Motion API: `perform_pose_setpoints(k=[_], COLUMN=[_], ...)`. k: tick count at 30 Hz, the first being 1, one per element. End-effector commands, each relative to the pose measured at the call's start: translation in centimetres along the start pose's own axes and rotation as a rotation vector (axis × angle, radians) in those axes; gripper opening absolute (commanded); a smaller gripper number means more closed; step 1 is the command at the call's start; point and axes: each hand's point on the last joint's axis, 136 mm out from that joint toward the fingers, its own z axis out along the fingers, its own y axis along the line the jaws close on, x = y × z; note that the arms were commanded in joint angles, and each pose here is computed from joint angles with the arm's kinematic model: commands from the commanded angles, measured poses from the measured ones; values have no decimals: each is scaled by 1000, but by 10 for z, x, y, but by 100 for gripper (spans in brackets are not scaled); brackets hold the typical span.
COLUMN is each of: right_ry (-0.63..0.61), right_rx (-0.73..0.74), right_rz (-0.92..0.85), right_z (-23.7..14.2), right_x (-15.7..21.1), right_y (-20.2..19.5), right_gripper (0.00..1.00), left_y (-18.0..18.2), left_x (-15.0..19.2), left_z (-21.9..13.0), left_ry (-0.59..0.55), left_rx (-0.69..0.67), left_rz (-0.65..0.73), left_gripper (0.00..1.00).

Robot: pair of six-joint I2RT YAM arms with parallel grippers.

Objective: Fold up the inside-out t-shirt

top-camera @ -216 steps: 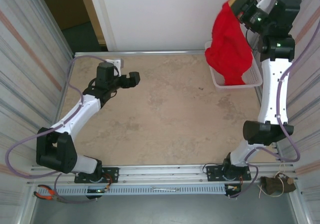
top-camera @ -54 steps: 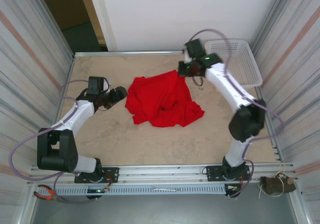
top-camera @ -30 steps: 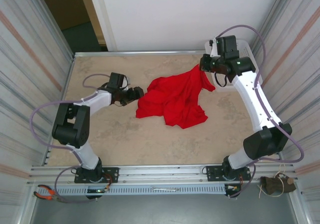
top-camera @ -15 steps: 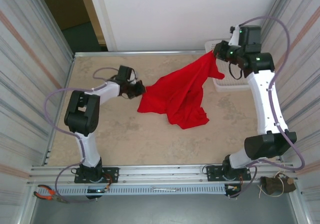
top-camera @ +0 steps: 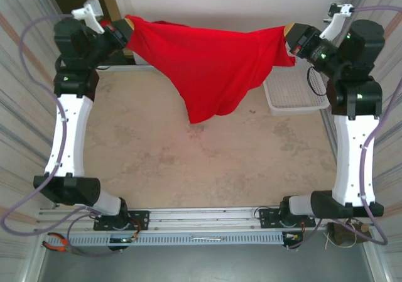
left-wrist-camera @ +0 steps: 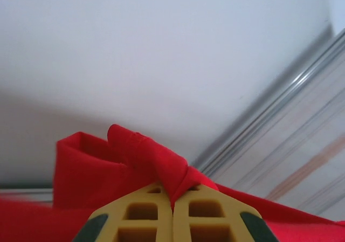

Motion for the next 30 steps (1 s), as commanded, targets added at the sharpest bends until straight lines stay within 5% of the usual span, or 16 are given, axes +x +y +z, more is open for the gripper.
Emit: perform_pose_setpoints(k=[1, 6, 16, 25, 30], right_ry=[-44, 3, 224, 126, 145], right_rx=[-105, -27, 230, 117, 81], right_rz=[7, 19, 82, 9, -22], right_z=[-16, 0, 93, 94, 63], right_x=[-9, 12, 76, 20, 49], right_y=[33, 3, -137, -84, -57], right_gripper=[0, 0, 0, 0, 0], left_y=[9, 32, 148, 106, 101], left_x=[7, 24, 89, 53, 94], left_z=[3, 5, 52, 46, 10], left_ry=[43, 72, 216, 141, 182], left_rx=[-10, -78, -233, -133, -149], left_rz=[-62, -73, -168, -103, -67], left_gripper=[0, 0, 0, 0, 0])
